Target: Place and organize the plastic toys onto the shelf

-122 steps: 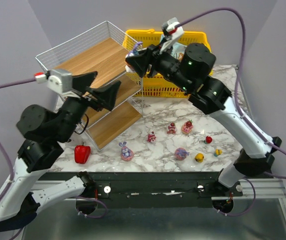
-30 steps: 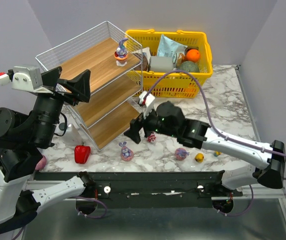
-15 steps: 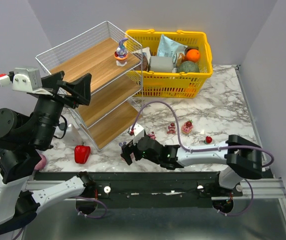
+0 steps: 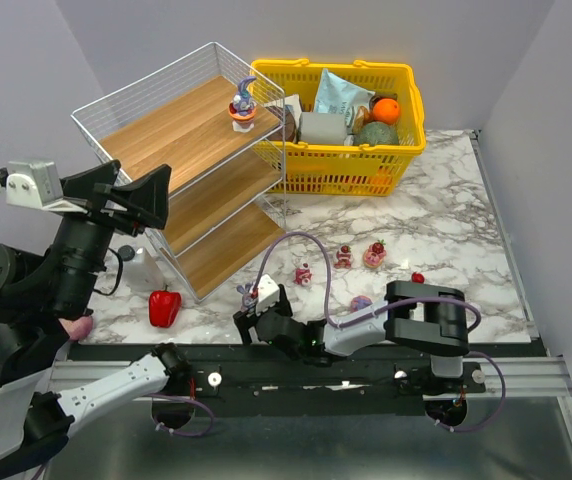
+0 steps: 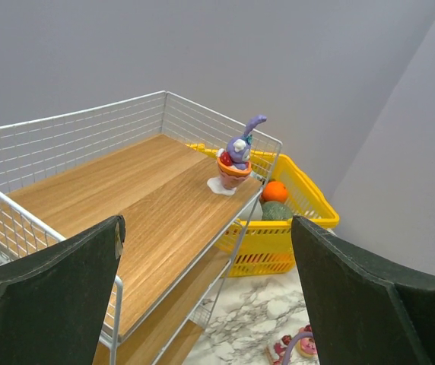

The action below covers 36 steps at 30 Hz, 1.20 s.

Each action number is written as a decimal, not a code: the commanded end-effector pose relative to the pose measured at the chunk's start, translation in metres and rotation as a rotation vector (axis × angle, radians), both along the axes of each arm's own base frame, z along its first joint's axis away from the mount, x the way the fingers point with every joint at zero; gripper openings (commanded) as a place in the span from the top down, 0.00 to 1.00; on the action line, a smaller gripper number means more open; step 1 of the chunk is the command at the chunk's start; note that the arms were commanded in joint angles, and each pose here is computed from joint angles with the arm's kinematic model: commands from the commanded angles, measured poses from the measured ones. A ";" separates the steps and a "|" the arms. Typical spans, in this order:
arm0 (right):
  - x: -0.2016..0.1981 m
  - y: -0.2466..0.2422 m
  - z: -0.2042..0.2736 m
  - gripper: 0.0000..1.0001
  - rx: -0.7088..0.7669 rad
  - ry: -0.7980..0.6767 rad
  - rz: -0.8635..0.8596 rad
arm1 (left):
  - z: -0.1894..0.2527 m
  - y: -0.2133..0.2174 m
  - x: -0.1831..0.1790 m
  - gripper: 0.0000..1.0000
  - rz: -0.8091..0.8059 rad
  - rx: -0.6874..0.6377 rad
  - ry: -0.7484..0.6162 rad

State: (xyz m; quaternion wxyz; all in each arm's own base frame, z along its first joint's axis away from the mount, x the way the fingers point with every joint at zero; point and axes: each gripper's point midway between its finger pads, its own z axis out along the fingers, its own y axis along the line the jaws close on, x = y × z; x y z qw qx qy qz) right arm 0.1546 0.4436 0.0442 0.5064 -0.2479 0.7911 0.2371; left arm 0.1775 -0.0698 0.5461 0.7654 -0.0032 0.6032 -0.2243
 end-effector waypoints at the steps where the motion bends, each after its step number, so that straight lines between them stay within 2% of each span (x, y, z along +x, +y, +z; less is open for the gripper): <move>1: 0.015 -0.013 -0.015 0.03 0.043 -0.016 -0.146 | -0.002 0.005 -0.014 0.01 -0.043 -0.049 -0.011; 7: 0.010 -0.012 -0.047 0.06 0.036 0.014 -0.132 | -0.016 0.008 -0.024 0.01 -0.076 -0.051 -0.002; 10: 0.008 -0.014 -0.058 0.14 0.027 0.025 -0.137 | -0.024 0.010 -0.028 0.01 -0.087 -0.060 0.002; 11: 0.007 -0.012 -0.059 0.24 0.029 0.029 -0.130 | -0.026 0.011 -0.029 0.01 -0.089 -0.065 0.002; 17: 0.006 -0.020 -0.058 0.57 -0.040 0.012 -0.154 | -0.028 0.015 -0.035 0.01 -0.097 -0.079 0.000; 18: 0.007 -0.021 -0.057 0.66 -0.053 0.003 -0.155 | -0.027 0.016 -0.035 0.01 -0.095 -0.078 0.000; 20: 0.010 -0.023 -0.052 0.77 -0.072 -0.012 -0.166 | -0.029 0.015 -0.034 0.01 -0.099 -0.074 0.006; 21: 0.011 -0.023 -0.049 0.86 -0.080 -0.021 -0.164 | -0.031 0.014 -0.034 0.01 -0.099 -0.069 0.011; 24: 0.012 -0.023 -0.029 0.92 -0.069 -0.034 -0.166 | -0.035 0.014 -0.033 0.01 -0.096 -0.058 0.022; 29: 0.012 -0.025 0.022 0.95 -0.044 -0.059 -0.143 | -0.040 0.015 -0.033 0.01 -0.088 -0.033 0.030; 30: 0.013 -0.019 0.051 0.95 0.001 -0.068 -0.136 | -0.043 0.016 -0.033 0.01 -0.083 -0.026 0.033; 32: 0.011 -0.024 0.066 0.96 -0.036 -0.066 -0.118 | -0.046 0.020 -0.033 0.01 -0.067 -0.018 0.038; 36: 0.008 -0.030 0.138 0.96 -0.019 -0.078 -0.082 | -0.059 0.033 -0.034 0.01 -0.019 0.002 0.062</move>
